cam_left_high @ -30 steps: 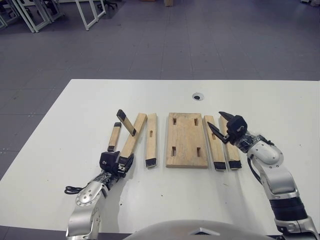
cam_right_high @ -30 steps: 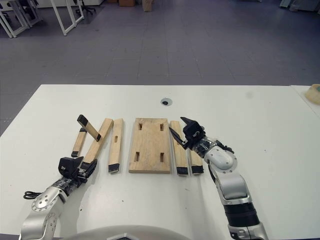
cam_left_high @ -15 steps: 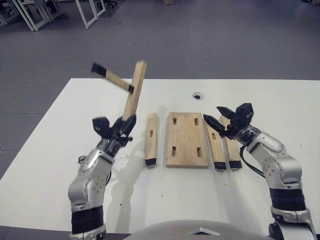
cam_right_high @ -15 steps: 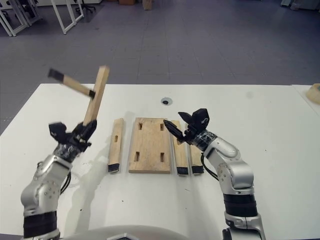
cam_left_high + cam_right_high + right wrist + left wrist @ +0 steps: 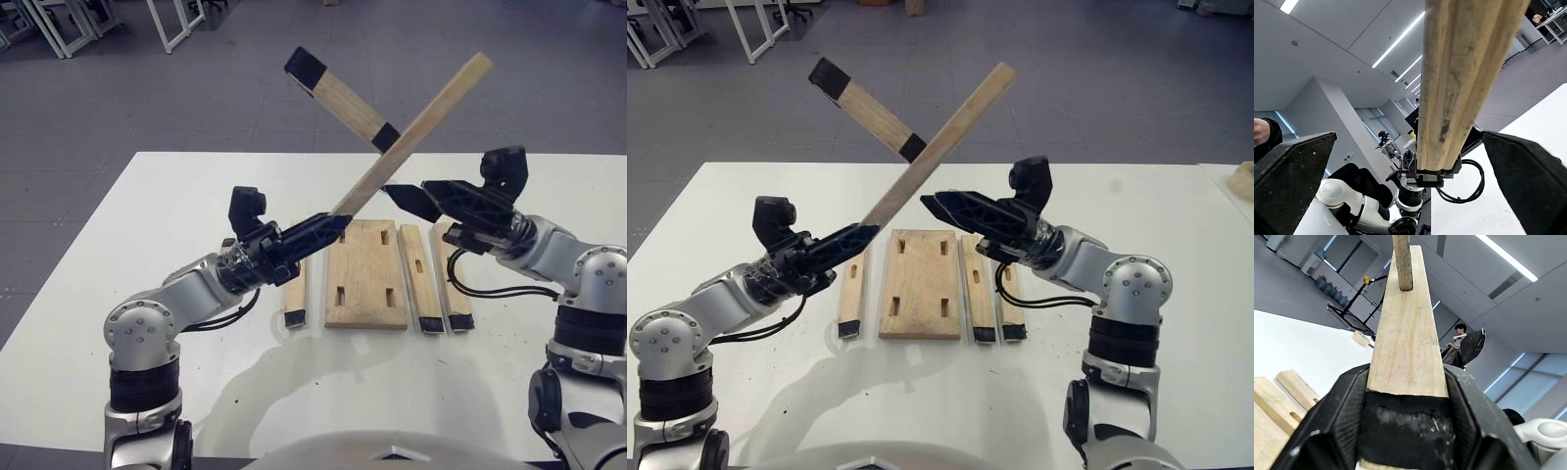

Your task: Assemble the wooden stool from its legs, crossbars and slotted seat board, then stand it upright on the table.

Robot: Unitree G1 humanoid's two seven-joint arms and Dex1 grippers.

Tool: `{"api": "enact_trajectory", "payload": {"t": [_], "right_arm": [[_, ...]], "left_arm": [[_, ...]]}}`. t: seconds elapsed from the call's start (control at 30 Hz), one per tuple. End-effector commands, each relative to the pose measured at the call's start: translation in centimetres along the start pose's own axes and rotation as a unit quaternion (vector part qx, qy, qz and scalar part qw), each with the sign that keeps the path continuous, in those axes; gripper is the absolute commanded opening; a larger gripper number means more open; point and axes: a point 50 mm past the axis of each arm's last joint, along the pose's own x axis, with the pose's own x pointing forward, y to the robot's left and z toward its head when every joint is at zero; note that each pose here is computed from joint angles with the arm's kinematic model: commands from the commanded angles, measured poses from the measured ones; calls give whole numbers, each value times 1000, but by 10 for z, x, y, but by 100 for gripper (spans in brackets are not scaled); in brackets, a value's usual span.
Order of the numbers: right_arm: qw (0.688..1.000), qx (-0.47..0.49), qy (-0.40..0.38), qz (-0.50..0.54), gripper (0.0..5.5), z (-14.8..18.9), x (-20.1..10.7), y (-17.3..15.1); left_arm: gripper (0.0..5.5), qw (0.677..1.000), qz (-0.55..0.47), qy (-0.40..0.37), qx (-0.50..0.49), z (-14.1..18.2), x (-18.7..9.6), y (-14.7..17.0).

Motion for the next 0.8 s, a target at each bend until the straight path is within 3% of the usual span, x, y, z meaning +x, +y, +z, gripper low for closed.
{"api": "enact_trajectory", "payload": {"t": [0.03, 0.2, 0.8], "right_arm": [[1000, 0, 17, 8, 547, 1, 16, 2], [1000, 2, 23, 2, 521, 1, 18, 3], [994, -61, 81, -51, 205, -4, 4, -5]], "left_arm": [[206, 1000, -16, 27, 6, -9, 2, -7], [206, 999, 2, 30, 11, -11, -1, -2], [206, 999, 0, 28, 18, -9, -3, 2]]}}
